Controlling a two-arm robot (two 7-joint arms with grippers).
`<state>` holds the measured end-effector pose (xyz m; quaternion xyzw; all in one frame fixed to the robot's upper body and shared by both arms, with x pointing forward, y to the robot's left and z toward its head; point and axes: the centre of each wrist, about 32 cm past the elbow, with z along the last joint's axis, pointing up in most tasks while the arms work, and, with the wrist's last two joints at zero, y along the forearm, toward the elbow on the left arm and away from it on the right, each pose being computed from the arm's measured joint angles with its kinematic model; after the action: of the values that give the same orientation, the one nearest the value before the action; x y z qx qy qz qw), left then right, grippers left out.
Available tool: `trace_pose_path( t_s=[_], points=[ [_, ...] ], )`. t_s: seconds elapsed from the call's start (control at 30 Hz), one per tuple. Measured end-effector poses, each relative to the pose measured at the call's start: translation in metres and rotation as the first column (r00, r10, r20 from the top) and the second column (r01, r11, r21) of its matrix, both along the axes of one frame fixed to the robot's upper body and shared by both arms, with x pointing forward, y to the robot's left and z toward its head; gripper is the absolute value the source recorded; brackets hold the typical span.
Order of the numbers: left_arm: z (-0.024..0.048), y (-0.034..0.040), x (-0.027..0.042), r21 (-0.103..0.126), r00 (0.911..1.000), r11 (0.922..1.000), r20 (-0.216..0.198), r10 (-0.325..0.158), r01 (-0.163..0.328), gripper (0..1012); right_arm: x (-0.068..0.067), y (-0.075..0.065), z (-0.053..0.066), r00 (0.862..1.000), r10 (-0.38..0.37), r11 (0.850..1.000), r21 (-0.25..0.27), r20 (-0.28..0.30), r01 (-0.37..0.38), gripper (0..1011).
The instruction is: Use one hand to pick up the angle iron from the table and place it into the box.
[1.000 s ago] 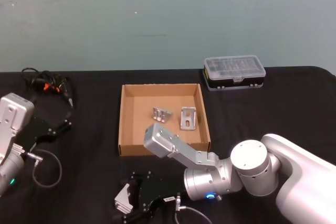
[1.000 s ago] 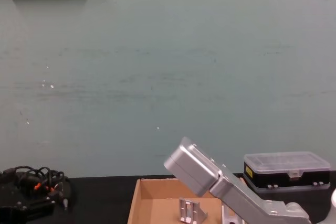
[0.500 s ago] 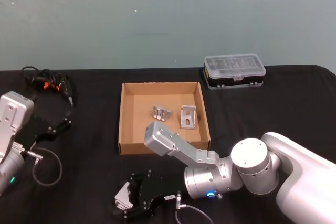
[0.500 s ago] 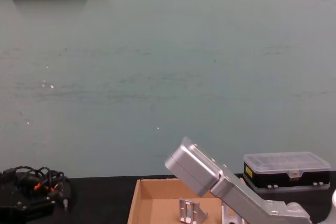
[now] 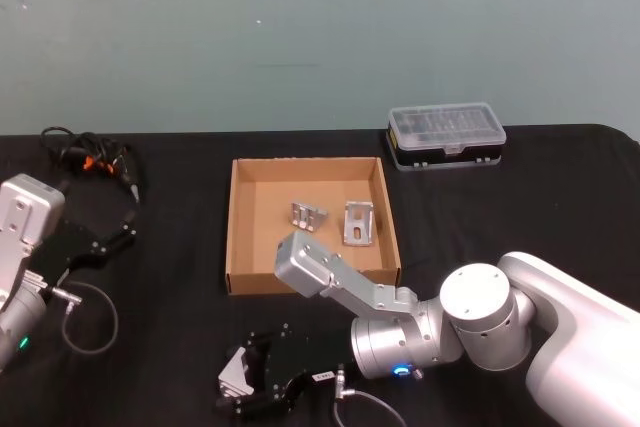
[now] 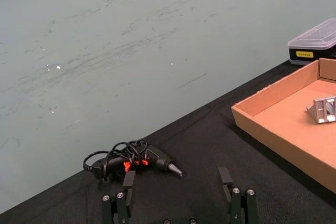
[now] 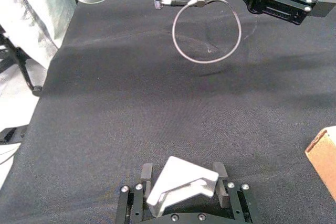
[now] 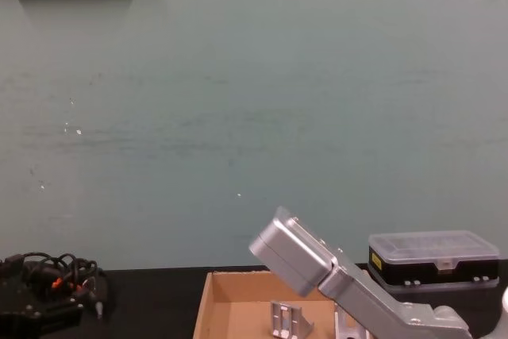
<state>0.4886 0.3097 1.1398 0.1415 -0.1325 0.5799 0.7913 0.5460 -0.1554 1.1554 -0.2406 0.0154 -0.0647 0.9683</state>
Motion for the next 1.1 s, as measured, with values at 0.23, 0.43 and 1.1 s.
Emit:
trace_pose_path(
  t_s=[0.23, 0.43, 1.1],
  points=[
    [0.0000, 0.0000, 0.0000, 0.000, 1.0000, 1.0000, 0.000, 0.000, 0.000, 1000, 0.000, 0.000, 0.000, 1.000, 0.000, 1.000, 0.001, 0.002, 0.000, 708],
    [0.0000, 0.0000, 0.0000, 0.000, 1.0000, 1.0000, 0.000, 0.000, 0.000, 1000, -0.002, -0.003, 0.009, 0.999, -0.030, 0.999, 0.043, 0.023, 0.029, 708],
    [0.0000, 0.0000, 0.0000, 0.000, 1.0000, 1.0000, 0.000, 0.000, 0.000, 1000, 0.023, -0.009, 0.043, 0.930, -0.358, 0.916, 0.222, 0.077, 0.335, 708]
  ],
)
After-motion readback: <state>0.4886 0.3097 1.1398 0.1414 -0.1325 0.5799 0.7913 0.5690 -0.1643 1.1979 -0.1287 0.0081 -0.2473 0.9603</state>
